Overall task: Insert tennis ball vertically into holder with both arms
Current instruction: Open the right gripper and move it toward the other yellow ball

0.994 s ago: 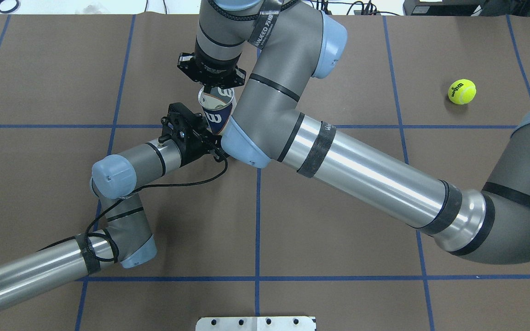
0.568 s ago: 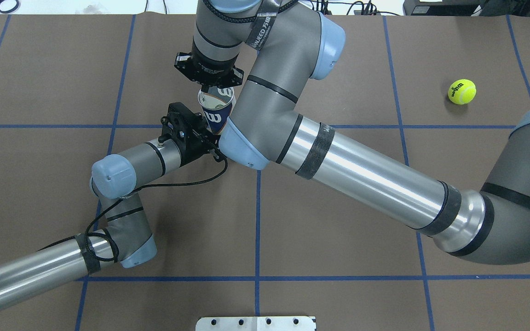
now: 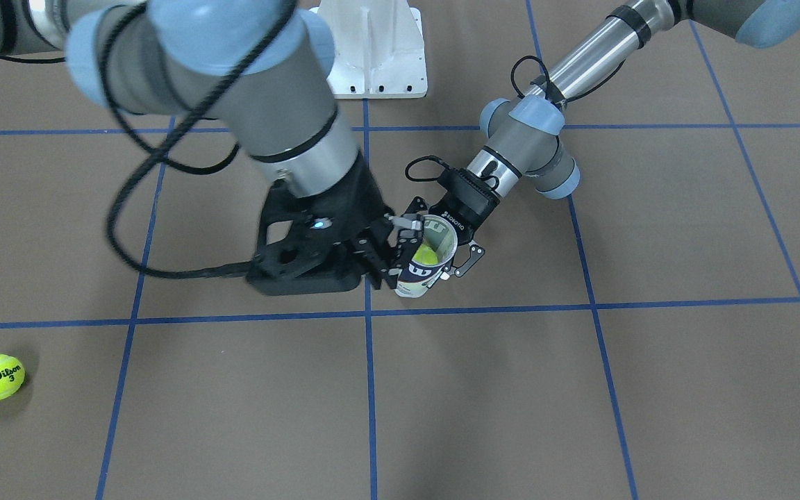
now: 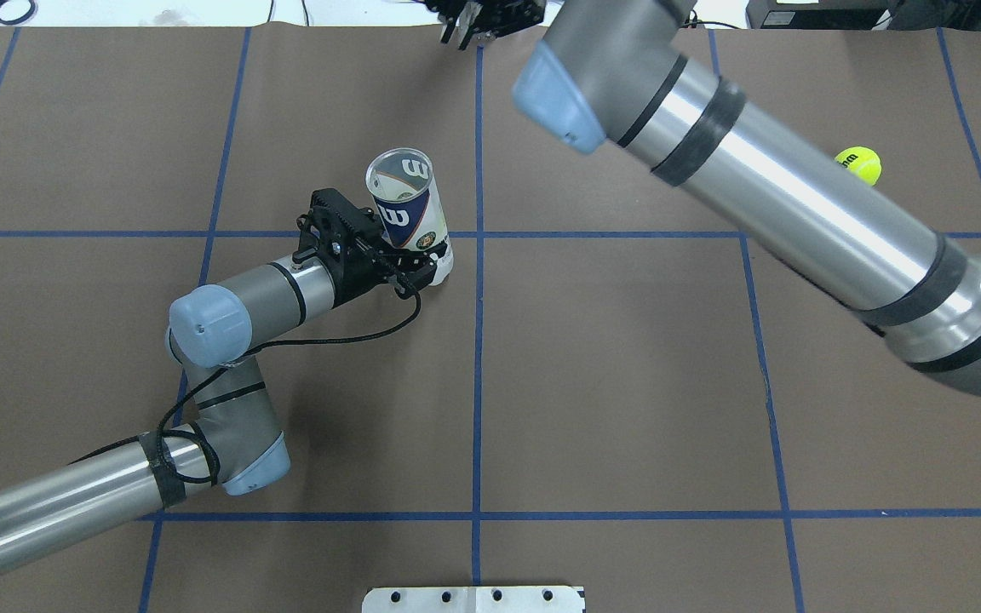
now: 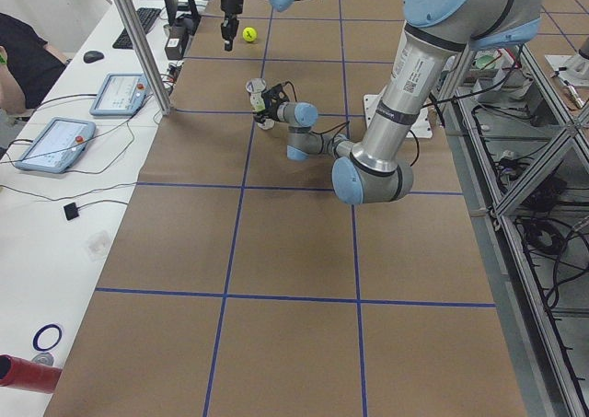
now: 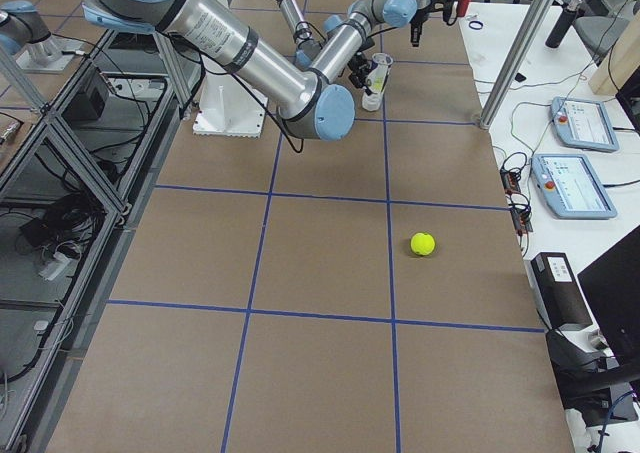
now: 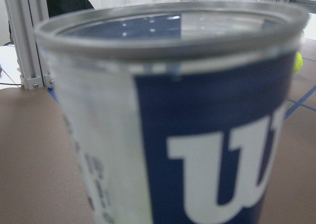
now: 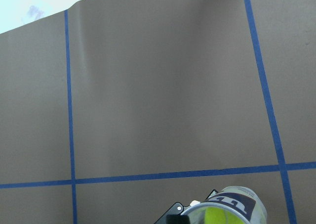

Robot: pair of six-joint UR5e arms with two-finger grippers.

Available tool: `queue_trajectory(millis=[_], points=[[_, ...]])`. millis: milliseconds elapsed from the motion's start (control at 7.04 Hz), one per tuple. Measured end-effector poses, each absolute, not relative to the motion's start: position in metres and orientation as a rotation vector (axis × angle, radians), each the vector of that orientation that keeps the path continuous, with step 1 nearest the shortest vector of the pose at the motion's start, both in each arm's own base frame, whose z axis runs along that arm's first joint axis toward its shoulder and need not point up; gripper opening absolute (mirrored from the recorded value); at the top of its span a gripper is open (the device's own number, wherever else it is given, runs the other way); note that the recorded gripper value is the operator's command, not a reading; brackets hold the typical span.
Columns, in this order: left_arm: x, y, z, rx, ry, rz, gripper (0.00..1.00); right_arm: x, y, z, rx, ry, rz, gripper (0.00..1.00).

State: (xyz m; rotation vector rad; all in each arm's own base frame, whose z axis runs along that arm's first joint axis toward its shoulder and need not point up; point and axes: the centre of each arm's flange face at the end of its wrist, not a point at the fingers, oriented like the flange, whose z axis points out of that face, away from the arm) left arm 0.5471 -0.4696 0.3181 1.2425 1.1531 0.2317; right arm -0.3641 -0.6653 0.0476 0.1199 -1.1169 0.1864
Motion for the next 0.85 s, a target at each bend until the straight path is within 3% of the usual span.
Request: queue_trajectory(millis=[284,852], points=[[0.547,-0.470,0.318,1.243,1.154,0.231,0.76,-0.248,-0.720,0.176,0.167,-1.049,0.070,0.99],[0.547,-0.469,0.317,1.243,1.156,0.230,0.76,-0.162,-0.723,0.401,0.220,-0.850,-0.163,0.99]])
